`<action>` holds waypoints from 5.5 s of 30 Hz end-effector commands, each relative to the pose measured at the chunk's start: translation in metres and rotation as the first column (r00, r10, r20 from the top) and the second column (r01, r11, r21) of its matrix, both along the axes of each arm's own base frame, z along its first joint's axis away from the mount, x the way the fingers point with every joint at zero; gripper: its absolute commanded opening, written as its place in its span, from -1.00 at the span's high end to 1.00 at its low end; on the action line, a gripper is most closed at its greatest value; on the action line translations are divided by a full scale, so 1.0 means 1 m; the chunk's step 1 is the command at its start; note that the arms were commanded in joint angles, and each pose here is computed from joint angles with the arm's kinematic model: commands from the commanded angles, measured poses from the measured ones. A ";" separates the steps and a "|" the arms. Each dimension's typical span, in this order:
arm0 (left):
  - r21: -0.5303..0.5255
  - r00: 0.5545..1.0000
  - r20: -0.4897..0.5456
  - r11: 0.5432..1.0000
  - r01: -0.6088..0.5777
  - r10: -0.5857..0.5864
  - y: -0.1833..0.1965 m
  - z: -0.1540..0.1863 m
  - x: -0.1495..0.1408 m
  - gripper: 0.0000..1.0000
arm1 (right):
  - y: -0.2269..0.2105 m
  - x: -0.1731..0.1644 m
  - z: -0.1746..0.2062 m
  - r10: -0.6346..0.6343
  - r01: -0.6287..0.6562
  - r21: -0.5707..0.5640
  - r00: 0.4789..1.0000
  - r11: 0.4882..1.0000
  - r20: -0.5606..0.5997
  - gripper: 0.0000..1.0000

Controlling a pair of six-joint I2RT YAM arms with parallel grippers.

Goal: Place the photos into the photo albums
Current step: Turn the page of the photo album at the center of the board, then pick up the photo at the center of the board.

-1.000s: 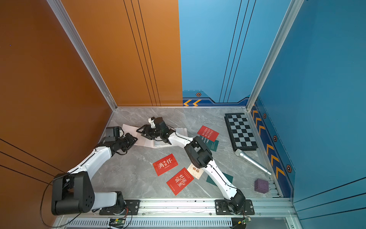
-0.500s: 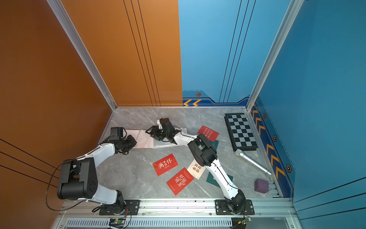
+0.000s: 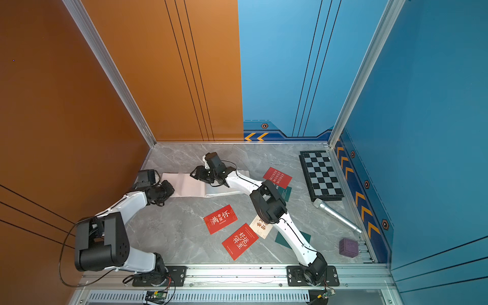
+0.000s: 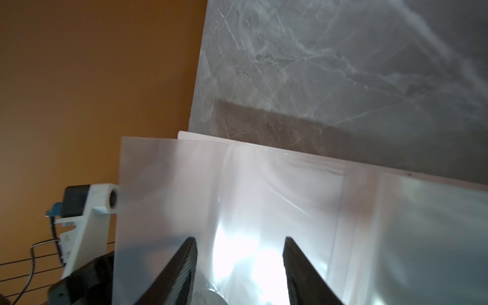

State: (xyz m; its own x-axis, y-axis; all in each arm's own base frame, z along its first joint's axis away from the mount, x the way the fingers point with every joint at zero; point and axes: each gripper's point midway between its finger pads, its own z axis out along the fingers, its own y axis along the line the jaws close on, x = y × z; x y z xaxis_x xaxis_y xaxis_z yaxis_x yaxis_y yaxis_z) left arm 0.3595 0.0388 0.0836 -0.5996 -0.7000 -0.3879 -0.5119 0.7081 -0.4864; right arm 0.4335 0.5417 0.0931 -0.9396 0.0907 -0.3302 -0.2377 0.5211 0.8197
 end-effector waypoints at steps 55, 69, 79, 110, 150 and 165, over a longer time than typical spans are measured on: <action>-0.024 0.921 0.200 0.939 0.344 -0.333 -0.143 0.108 -0.059 0.60 | -0.054 0.002 0.059 0.028 -0.027 -0.025 0.999 0.999 0.047 -0.14; -0.067 0.924 -0.008 0.922 0.381 -0.382 -0.162 0.036 -0.105 0.59 | -0.111 0.014 0.085 -0.024 0.027 -0.047 0.998 0.999 0.059 -0.16; -0.119 0.892 -0.235 0.922 0.369 -0.387 -0.160 -0.037 -0.162 0.55 | -0.186 -0.031 0.067 -0.012 0.014 -0.181 1.000 0.983 0.012 -0.20; -0.125 0.850 -0.320 0.908 0.400 -0.419 -0.192 -0.082 -0.175 0.45 | -0.207 -0.166 -0.069 0.215 -0.334 -0.313 0.908 0.889 -0.361 -0.21; -0.147 0.854 -0.261 0.893 0.425 -0.450 -0.198 -0.070 -0.162 0.49 | -0.210 -0.156 -0.028 0.255 -0.282 -0.027 0.900 0.959 -0.354 0.91; 0.108 0.887 -0.017 0.881 0.461 -0.462 -0.179 0.076 -0.082 0.48 | -0.226 -0.145 -0.018 0.238 -0.271 -0.066 0.920 0.960 -0.310 1.00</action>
State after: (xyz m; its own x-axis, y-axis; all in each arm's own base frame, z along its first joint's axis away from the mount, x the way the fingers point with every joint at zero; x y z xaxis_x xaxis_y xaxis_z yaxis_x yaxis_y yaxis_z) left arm 0.2717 -0.1704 0.1522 -0.8493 -0.3493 -0.3959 -0.1052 0.8468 -0.5214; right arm 0.2858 0.3194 0.0653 -0.9841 -0.1772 0.0095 -0.0911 0.5503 0.8300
